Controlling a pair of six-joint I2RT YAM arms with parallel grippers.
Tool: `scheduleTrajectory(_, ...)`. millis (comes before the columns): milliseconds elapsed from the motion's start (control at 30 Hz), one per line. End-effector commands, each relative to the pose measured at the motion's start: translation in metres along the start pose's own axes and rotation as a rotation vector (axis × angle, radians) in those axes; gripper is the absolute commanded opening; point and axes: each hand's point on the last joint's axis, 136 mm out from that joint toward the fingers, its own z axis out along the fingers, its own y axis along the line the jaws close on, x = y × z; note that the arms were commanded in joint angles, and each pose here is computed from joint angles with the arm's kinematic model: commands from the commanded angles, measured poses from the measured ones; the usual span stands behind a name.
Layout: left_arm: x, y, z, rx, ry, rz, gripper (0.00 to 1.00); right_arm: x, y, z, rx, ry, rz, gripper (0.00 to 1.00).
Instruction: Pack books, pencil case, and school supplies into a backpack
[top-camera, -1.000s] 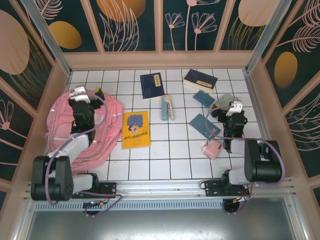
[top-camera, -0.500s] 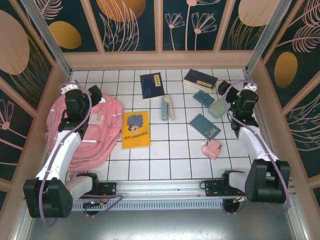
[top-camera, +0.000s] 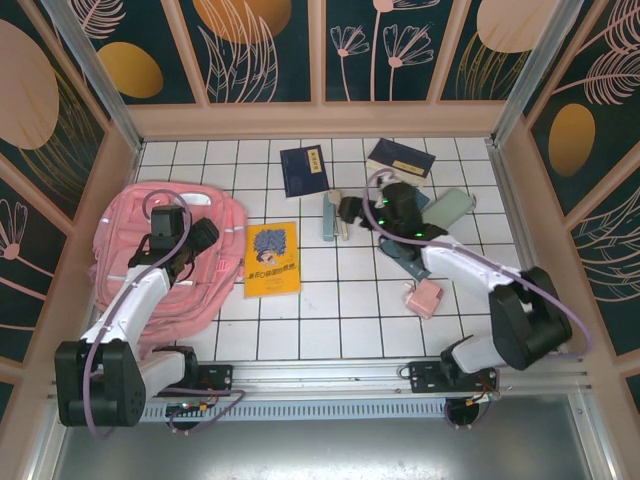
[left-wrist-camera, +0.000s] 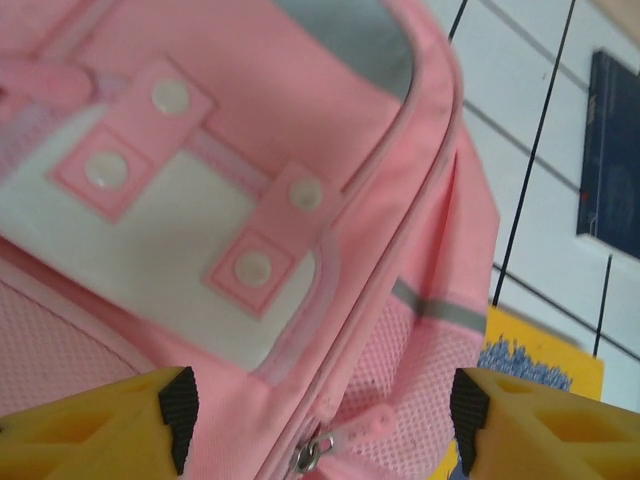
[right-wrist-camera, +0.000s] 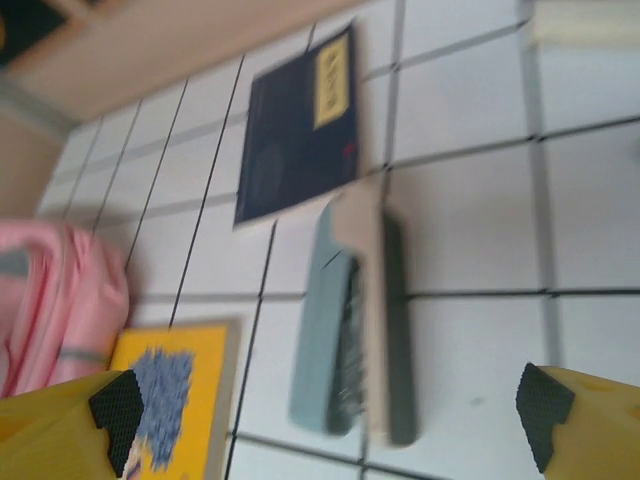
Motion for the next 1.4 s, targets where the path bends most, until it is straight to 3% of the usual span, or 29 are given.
scheduleTrajectory(0,0.011,-0.008,0.003,0.046,0.061,-0.006,0.65,0.023,0.047,0.019,-0.088,0.078,-0.066,0.88)
scheduleTrajectory(200,0.019,-0.014,0.012,0.041,0.101,0.062,0.64,0.08,0.105,0.057,-0.249,0.249,-0.136,0.51)
scheduleTrajectory(533,-0.01,-0.053,0.045,0.021,0.085,0.188,0.65,0.146,0.124,0.112,-0.252,0.418,-0.226,0.42)
scheduleTrajectory(633,-0.009,-0.062,0.065,0.002,0.112,0.238,0.65,0.156,0.108,0.122,-0.2,0.441,-0.216,0.39)
scheduleTrajectory(767,-0.009,-0.073,0.093,-0.029,0.146,0.279,0.55,0.157,0.071,0.124,-0.094,0.442,-0.184,0.35)
scheduleTrajectory(967,0.026,-0.065,0.133,-0.109,0.25,0.328,0.49,0.148,0.01,0.109,0.052,0.422,-0.127,0.33)
scheduleTrajectory(1200,0.068,-0.111,0.157,-0.028,0.311,0.427,0.41,0.118,-0.07,0.078,0.251,0.335,-0.026,0.31)
scheduleTrajectory(1367,0.101,-0.151,0.162,0.076,0.369,0.471,0.38,0.092,-0.105,0.06,0.32,0.278,0.007,0.32)
